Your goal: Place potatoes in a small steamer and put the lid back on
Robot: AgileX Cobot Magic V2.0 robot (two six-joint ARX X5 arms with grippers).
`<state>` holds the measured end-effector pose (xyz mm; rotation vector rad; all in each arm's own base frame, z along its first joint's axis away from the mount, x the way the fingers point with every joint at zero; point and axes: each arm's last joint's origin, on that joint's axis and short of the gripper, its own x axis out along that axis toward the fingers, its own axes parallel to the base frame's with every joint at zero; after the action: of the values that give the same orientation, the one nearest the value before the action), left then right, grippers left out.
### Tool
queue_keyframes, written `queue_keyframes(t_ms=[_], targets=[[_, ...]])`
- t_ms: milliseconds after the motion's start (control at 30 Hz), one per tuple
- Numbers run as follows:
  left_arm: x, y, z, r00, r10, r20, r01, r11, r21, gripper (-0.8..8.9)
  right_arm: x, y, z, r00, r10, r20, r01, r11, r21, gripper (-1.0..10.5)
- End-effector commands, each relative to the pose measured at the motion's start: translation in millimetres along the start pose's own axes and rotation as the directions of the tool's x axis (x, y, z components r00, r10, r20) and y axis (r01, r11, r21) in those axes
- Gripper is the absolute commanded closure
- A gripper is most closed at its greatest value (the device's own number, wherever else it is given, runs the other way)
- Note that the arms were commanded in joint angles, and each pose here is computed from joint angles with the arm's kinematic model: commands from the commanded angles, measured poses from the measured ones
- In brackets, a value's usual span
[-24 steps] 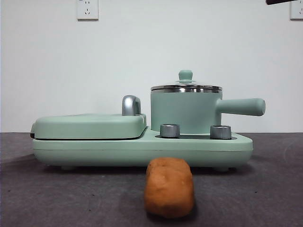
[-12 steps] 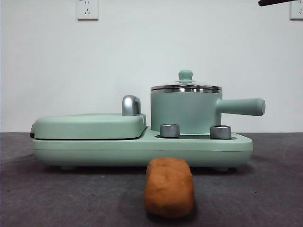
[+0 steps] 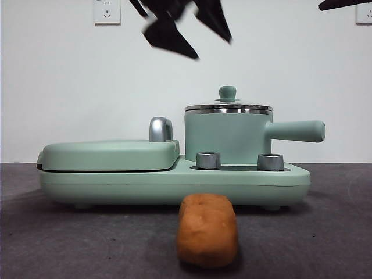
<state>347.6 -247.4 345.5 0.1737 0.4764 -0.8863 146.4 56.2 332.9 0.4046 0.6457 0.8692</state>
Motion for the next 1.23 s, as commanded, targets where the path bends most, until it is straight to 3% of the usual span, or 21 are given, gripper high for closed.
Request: queue_keyframes(t_ms=[33, 400, 533, 933, 1233], targets=[[23.9, -0.6, 2.9, 0.999, 0.013, 0.033, -0.015, 0.999, 0.042, 3.46, -1.2, 3.6, 4.0, 1.000, 0.007, 0.010, -0.007, 1.000, -0.013, 5.0], [69.7, 2.8, -22.5, 0.999, 0.022, -0.035, -0.020, 0.999, 0.035, 3.65, -1.2, 3.5, 4.0, 1.000, 0.007, 0.009, -0.007, 1.000, -0.018, 5.0], [70.4, 0.4, -22.0, 0.999, 0.017, -0.031, -0.014, 0.996, 0.088, 4.54, -1.2, 3.5, 4.0, 1.000, 0.007, 0.009, -0.007, 1.000, -0.018, 5.0], [70.4, 0.2, -23.0, 0.999, 0.018, -0.041, -0.014, 0.996, 0.090, 7.55, -1.2, 3.5, 4.0, 1.000, 0.007, 0.009, -0.007, 1.000, -0.018, 5.0], [60.0, -0.9, -6.3, 1.000, 0.022, 0.005, -0.022, 0.998, 0.050, 7.94, -0.9, 2.1, 4.3, 0.999, -0.036, 0.021, 0.036, 0.999, -0.016, 5.0]])
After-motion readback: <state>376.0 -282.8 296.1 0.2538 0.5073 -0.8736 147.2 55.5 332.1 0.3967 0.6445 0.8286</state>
